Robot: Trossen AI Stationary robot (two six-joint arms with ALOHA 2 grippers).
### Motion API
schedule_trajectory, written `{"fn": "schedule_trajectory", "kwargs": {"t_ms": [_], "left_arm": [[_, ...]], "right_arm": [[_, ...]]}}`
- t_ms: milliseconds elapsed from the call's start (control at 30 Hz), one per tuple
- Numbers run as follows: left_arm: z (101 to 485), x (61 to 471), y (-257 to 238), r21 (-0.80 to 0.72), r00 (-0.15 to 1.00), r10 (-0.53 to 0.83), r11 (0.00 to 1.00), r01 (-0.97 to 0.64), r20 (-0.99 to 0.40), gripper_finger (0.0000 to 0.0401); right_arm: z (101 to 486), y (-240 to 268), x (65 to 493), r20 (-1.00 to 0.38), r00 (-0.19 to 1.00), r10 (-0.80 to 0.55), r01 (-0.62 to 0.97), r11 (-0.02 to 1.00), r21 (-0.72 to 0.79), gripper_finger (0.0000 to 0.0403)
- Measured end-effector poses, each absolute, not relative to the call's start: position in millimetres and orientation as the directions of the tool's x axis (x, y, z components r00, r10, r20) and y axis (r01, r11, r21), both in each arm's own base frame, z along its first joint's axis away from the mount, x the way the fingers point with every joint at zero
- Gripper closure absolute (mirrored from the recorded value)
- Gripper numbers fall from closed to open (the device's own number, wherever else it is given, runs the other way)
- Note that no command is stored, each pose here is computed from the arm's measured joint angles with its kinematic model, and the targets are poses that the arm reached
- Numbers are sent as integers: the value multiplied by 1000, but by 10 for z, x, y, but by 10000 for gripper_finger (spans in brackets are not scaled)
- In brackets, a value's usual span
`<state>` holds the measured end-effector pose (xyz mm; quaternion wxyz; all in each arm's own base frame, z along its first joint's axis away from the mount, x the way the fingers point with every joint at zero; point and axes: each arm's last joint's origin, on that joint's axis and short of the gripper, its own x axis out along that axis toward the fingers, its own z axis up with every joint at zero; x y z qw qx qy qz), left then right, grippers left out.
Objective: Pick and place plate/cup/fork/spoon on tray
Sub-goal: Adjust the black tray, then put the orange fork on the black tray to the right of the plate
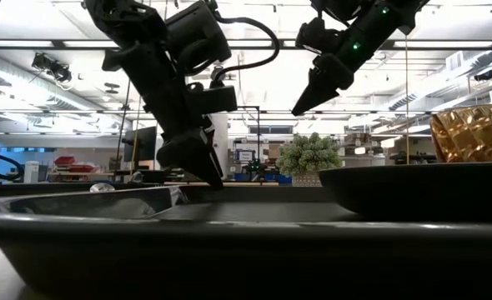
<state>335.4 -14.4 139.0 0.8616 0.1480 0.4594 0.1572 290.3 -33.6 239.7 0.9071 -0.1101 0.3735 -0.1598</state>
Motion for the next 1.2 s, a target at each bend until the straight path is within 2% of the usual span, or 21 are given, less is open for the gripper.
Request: {"fn": "schedule_trajectory", "kwargs": {"t_ms": [200,400,667,767,967,1200], "left_arm": [[1422,3342,-120,398,529,415,905,-153,-740,229],[1627,3303,-148,376,578,397,912,-164,-713,229],[1834,3152,-139,349,628,377,921,-173,-681,229],[1840,3032,-98,363,632,383,917,-168,-674,229],[1868,2768,150,328,641,426,904,-274,-638,229],[2013,2585,336,155,668,470,866,-475,-578,229]], "right_arm": [[2396,-334,2903,-644,672,-366,213,928,-304,186],[2397,-333,2909,-639,679,-362,216,930,-298,186],[2234,-355,2860,-540,760,-360,262,932,-253,186],[2210,-353,2820,-481,801,-355,276,934,-228,186],[2249,-358,2699,-312,897,-314,246,940,-237,186],[2304,-448,2497,-68,947,-314,279,908,-311,186]]}}
